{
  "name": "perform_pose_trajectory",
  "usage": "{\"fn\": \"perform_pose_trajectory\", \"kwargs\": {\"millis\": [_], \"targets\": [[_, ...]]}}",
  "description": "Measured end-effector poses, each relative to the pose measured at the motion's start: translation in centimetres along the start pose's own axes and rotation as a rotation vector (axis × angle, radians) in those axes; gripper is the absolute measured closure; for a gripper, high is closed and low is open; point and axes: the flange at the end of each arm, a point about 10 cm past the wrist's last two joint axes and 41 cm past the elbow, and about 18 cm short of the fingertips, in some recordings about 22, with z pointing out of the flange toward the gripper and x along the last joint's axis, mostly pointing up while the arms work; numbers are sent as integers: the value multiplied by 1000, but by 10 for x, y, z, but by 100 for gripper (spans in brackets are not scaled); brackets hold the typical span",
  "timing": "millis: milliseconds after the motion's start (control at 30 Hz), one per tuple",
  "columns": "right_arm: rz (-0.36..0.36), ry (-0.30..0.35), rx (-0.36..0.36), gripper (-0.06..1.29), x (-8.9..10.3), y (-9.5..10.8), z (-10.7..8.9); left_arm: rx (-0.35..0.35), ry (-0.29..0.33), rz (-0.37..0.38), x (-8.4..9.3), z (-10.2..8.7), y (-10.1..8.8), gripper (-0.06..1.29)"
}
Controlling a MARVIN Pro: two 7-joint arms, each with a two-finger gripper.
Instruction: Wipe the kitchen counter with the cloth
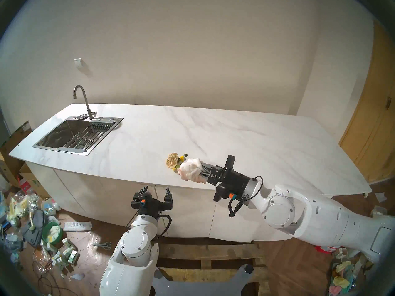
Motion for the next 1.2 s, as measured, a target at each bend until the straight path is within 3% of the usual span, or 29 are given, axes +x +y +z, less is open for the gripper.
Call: {"fn": "perform_pose_trajectory", "kwargs": {"millis": [333, 733, 1200], "targets": [[6, -133, -41, 125, 8, -11, 11, -2, 3, 1, 1, -1, 0, -2], [12, -188, -33, 125, 20, -31, 31, -4, 3, 1, 2, -2, 0, -2], [29, -269, -32, 125, -14, -39, 58, -5, 2, 0, 1, -2, 0, -2]]}}
